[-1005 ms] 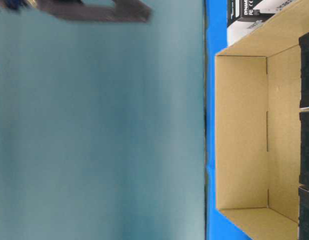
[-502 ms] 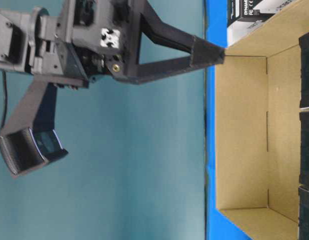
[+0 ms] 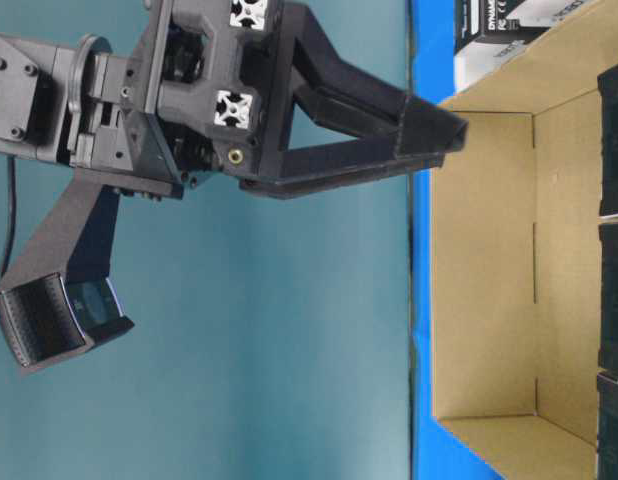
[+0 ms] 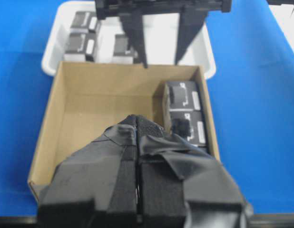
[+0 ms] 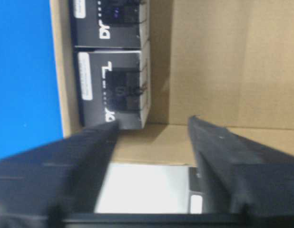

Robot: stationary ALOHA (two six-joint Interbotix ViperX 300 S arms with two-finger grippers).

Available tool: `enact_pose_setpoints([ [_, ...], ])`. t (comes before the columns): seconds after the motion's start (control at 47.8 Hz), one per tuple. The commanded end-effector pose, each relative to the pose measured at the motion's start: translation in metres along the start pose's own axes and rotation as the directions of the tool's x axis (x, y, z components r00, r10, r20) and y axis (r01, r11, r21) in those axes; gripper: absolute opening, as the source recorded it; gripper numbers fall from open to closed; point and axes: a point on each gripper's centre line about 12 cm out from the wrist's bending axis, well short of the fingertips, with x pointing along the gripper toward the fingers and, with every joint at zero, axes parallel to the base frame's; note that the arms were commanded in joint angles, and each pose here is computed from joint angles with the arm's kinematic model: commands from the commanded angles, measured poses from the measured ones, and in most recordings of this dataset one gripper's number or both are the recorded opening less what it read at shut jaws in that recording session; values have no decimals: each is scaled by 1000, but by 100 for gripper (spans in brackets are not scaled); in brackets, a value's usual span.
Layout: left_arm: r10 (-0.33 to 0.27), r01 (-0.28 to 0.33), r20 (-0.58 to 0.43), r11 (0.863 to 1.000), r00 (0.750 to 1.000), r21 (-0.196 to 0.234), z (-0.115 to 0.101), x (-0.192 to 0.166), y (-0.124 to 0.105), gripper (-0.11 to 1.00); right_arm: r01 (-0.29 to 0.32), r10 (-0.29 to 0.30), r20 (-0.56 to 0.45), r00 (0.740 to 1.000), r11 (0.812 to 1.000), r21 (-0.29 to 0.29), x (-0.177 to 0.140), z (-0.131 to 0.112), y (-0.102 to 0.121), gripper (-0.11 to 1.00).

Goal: Pick the box from inside the cardboard box.
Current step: 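Lower the right gripper and close it on the package inside the box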

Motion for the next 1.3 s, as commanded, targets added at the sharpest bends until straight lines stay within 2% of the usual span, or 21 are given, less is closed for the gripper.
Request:
enact_pose_setpoints([
  [0.0, -1, 1, 28, 1000, 1000, 0, 11, 0, 0, -7, -7, 7, 12, 1000, 1000, -3, -1, 3, 1, 84],
  [0.084, -1, 1, 29, 1000, 1000, 0, 12, 0, 0, -7, -26, 26, 16, 1000, 1000, 15, -2, 4, -1, 98],
  [0.167, -2, 2, 29, 1000, 1000, -1, 12, 0, -1, -7, -96, 94, 23, 995, 992, 87, -5, 6, -5, 98],
  [0.188, -2, 2, 28, 1000, 1000, -1, 11, 0, -1, -7, -132, 130, 28, 991, 984, 120, -6, 7, -7, 97],
  [0.23, -1, 1, 31, 1000, 1000, -2, 12, -1, 0, -7, -175, 170, 46, 984, 974, 146, -7, 8, -10, 97],
  [0.251, -1, 1, 31, 1000, 1000, -2, 12, -1, 0, -7, -192, 187, 52, 981, 970, 151, -7, 9, -12, 98],
  [0.314, -2, 2, 31, 1000, 1000, -1, 12, -1, -1, -7, -217, 211, 61, 975, 969, 118, -7, 9, -15, 98],
  [0.398, -1, 1, 31, 1000, 1000, -2, 12, -1, 0, -7, -224, 221, 50, 974, 972, 68, 0, 10, -16, 98],
  [0.586, -2, 2, 31, 1000, 1000, -1, 12, -1, -1, -7, -235, 235, 7, 972, 970, 67, 19, 7, -12, 98],
  [0.858, -2, 2, 31, 1000, 1000, -1, 12, -1, -1, -7, -222, 226, -35, 974, 972, 80, 54, -2, -8, 98],
  [1.277, -1, 1, 31, 1000, 1000, -2, 12, -1, 0, -7, -211, 214, -33, 976, 974, 78, 70, -7, -4, 98],
])
